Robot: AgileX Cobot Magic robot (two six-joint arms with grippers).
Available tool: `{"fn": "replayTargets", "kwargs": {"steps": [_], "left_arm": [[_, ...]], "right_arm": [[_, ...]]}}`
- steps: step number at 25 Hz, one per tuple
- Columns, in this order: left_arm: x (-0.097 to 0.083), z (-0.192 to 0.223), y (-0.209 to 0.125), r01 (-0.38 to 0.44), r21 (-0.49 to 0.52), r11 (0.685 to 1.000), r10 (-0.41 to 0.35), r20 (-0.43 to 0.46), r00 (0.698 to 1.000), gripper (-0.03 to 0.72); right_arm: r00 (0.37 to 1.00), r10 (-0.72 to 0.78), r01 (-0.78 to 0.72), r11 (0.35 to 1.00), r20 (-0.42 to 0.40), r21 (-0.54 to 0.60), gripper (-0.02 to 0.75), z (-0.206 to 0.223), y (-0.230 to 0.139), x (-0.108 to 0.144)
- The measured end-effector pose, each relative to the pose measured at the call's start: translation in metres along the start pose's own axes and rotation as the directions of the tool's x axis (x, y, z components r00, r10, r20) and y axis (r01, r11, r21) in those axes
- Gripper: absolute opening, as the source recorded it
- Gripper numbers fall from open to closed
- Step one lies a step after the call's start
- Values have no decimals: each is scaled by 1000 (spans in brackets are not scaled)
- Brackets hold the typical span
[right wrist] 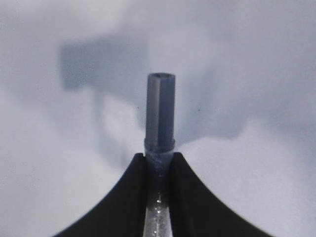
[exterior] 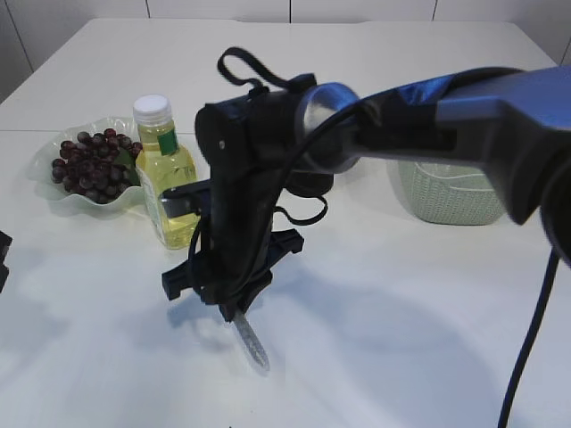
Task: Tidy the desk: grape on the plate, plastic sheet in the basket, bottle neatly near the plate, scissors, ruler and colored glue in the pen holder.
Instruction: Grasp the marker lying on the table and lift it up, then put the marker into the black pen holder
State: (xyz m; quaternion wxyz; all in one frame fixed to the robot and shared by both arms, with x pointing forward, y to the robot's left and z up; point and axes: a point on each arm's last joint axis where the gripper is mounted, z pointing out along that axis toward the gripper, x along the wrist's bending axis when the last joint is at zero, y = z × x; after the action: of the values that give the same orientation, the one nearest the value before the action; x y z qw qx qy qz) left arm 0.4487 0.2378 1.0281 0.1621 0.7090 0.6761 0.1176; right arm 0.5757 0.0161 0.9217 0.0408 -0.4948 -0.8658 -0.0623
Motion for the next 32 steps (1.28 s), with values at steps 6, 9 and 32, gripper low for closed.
{"fn": "replayTargets", "kwargs": {"steps": [6, 9, 32], "left_arm": [[0, 0, 0, 0, 2, 1000, 0, -1, 1000, 307], [0, 0, -1, 0, 6, 1000, 0, -2, 1000, 307], [1, 0, -5, 0, 51, 999, 0, -16, 1000, 307]], "right_arm": [[979, 40, -58, 995, -200, -84, 120, -41, 10, -39], [947, 26, -79, 985, -320, -153, 120, -64, 14, -60], [874, -343, -136, 504, -342, -853, 120, -156, 36, -192]]}}
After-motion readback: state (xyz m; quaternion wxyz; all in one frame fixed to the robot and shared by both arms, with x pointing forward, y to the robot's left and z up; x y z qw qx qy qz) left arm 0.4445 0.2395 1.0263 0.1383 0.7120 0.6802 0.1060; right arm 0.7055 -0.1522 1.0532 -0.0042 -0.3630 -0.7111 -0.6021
